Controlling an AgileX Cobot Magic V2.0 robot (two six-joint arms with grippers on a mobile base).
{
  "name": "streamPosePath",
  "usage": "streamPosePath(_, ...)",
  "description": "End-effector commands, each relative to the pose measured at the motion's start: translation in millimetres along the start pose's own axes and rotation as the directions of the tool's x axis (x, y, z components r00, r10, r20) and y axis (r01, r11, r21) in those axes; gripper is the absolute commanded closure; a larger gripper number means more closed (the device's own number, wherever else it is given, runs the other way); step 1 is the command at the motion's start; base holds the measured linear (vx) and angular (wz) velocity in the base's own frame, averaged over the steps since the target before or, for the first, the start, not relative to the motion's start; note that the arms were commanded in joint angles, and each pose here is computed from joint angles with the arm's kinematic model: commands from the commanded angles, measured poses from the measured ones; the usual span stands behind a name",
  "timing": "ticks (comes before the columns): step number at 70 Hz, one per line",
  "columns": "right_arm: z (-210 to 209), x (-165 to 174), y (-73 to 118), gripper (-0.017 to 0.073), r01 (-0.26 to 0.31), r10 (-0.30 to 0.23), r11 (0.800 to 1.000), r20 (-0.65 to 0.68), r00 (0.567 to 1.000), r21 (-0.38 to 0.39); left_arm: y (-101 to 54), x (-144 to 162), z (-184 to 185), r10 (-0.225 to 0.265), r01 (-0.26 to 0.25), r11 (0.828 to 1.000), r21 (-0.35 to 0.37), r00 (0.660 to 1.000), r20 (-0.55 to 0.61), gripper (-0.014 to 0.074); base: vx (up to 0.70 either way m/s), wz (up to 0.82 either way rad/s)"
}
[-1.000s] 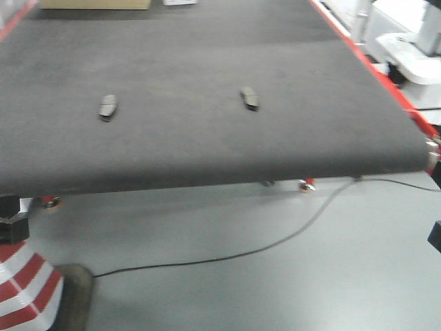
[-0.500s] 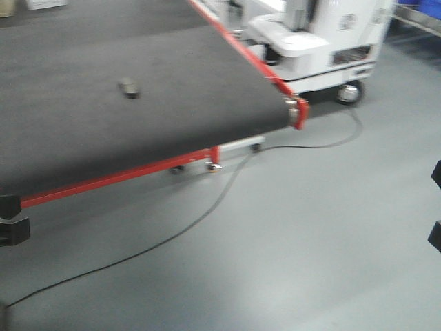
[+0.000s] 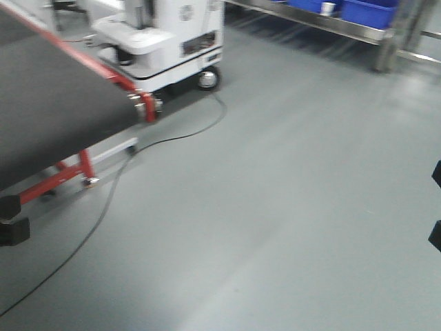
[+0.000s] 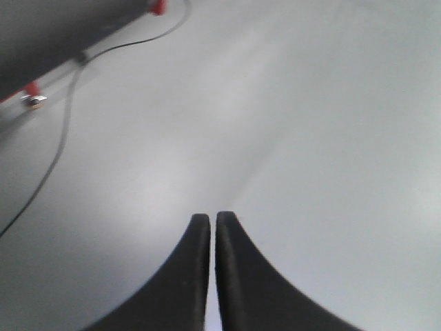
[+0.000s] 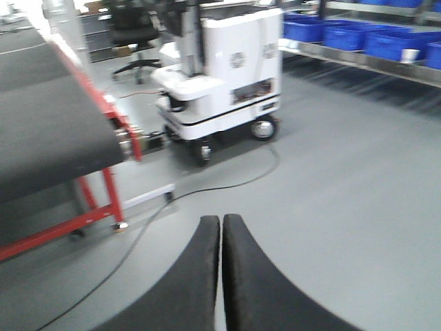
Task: Move and align brake pads A on conveyor
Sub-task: 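Back away and turn the base from the conveyor belt, then drive forward along the yellow floor line past the shelves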
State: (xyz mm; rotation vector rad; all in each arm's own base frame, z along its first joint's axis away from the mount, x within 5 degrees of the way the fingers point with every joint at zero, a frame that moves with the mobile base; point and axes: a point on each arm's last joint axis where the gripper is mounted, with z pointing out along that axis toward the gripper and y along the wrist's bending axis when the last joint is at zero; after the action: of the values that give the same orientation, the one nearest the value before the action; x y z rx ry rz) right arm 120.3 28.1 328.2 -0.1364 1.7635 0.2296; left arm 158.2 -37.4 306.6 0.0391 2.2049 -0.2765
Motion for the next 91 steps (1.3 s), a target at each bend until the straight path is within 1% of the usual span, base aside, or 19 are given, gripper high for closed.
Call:
streamPosePath(1,-2.4,-15.7,0.1,0.0568,0.011,-0.011,1.0,0.1,0.995,0.004,-3.2,-12.4,-5.0,0.0,-0.002,1.0,0.018,0.996,0.086,0.0601,0.01,-0.82)
streamPosePath(49,-2.4,-15.7,0.1,0.0568,0.011,-0.011,1.0,0.1,0.995,0.004,-3.2,-12.4,-5.0,0.0,-0.002,1.0,0.018,0.996,0.086,0.0601,0.06,-0.74)
streamPosePath(74,-2.4,-15.7,0.1,0.0568,0.011,-0.011,1.0,0.1,0.995,0.004,-3.2,-12.4,-5.0,0.0,-0.002,1.0,0.018,0.996,0.086,0.0601,0.15,-0.47)
streamPosePath(91,-2.4,-15.7,0.1,0.0568,0.011,-0.011,1.0,0.1,0.995,0.004,-3.2,-12.4,-5.0,0.0,-0.002,1.0,0.018,0.996,0.086,0.0601,0.24,-0.28)
